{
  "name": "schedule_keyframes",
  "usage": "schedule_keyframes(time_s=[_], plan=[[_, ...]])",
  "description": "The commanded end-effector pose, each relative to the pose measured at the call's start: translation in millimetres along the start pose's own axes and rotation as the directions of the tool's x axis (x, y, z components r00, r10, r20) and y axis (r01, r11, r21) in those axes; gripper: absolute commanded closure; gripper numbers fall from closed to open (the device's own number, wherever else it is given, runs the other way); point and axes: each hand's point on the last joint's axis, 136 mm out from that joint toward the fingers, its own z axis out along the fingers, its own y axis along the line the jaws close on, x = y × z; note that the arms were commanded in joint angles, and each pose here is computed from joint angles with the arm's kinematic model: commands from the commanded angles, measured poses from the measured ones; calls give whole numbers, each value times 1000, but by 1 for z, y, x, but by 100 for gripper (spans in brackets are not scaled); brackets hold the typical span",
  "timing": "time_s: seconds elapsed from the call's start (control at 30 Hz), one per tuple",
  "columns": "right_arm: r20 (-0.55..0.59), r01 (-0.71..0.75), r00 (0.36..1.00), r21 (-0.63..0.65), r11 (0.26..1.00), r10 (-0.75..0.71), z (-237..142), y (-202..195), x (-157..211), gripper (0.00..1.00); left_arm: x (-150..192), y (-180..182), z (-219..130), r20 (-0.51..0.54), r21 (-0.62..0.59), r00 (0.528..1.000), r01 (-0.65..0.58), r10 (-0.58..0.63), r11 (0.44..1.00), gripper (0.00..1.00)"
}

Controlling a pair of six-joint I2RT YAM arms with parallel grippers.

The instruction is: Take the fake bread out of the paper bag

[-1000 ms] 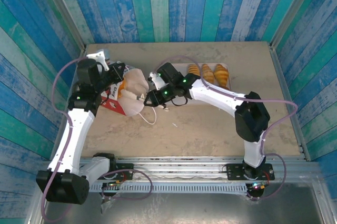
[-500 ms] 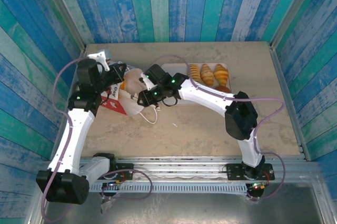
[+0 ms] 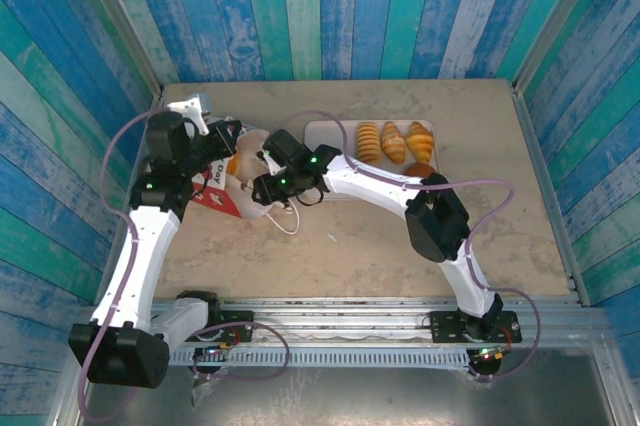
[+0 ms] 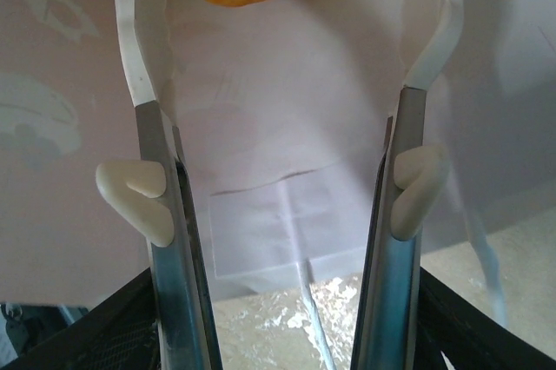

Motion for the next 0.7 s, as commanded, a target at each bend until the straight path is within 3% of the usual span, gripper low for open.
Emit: schedule_keyframes(time_s=[0.0,0.4,0.67], plan=[[48,-5,999,-3,1000,5,1,6,-16,35,-2,-4,4,2,29,1000,-7,7,1000,100],[21,20,1000,53,998,-21,28,-6,-19,36,-4,-3,3,7,18,1000,-7,7,1000,100],[60,141,987,81,987,-146,-1,1,-27,47,-6,5,3,21,-29,1000,-8,8,1000,100]])
